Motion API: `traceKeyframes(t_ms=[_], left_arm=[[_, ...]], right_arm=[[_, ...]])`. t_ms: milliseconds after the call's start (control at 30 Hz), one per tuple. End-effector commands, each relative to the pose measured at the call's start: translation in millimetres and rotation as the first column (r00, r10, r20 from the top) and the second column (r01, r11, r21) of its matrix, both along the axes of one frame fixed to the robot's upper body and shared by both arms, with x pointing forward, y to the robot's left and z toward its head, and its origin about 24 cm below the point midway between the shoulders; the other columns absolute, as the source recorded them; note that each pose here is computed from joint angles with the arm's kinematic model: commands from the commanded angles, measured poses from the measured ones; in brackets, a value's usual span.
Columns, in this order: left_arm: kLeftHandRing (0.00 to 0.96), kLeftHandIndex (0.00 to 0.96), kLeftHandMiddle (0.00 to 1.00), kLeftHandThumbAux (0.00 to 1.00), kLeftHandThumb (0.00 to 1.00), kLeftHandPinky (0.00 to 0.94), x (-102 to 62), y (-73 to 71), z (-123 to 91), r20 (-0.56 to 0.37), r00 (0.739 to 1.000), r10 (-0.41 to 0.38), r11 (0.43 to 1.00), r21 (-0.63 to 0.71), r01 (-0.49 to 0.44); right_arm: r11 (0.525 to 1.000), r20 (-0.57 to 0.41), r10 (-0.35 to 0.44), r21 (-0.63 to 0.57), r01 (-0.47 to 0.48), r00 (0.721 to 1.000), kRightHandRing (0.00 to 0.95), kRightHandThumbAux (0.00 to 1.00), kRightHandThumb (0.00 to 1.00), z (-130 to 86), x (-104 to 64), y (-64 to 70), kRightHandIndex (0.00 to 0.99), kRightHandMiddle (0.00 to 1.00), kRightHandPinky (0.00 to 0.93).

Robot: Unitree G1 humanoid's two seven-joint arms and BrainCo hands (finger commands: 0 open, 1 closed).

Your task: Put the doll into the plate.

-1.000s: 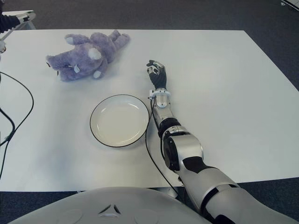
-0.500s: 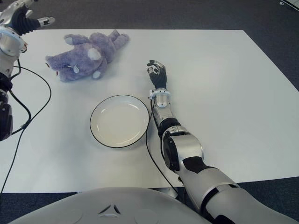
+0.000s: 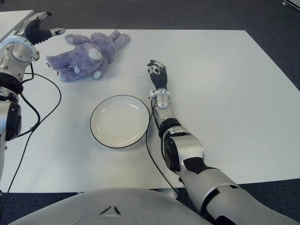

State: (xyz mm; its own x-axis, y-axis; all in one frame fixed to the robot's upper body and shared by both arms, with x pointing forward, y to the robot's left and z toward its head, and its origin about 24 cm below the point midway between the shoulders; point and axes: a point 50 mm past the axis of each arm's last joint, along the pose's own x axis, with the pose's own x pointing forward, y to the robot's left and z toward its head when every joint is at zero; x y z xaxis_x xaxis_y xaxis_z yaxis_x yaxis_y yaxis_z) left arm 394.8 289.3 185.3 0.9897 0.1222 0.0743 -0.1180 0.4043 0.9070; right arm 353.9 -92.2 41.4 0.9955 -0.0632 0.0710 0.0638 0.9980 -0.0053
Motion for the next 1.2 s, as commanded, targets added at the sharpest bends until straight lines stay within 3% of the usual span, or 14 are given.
traceKeyframes(t_ms=[33,900,1200], left_arm=[[0.000,0.000,0.000,0.341,0.204,0.000,-0.8,-4.0,-23,-0.084,0.996,0.002,0.997,-0.082,-0.009],[0.005,0.000,0.000,0.408,0.128,0.000,-21.3,-16.9,-101,-0.279,0.959,-0.047,0.979,-0.205,-0.012],[0.000,0.000,0.000,0.453,0.076,0.000,-29.7,-27.6,-125,-0.302,0.949,-0.093,0.943,-0.332,-0.013]], right_arm=[[0.999,-0.427,0.012,0.049,0.010,0.904,0.091,0.726,0.718,-96,-67.9,18.3,0.422,0.223,0.077],[0.997,-0.407,-0.024,0.051,0.049,0.913,0.106,0.726,0.715,-95,-68.2,14.7,0.420,0.218,0.100],[0.996,-0.406,-0.021,0.067,0.052,0.914,0.120,0.726,0.715,-94,-67.8,13.7,0.420,0.227,0.108]])
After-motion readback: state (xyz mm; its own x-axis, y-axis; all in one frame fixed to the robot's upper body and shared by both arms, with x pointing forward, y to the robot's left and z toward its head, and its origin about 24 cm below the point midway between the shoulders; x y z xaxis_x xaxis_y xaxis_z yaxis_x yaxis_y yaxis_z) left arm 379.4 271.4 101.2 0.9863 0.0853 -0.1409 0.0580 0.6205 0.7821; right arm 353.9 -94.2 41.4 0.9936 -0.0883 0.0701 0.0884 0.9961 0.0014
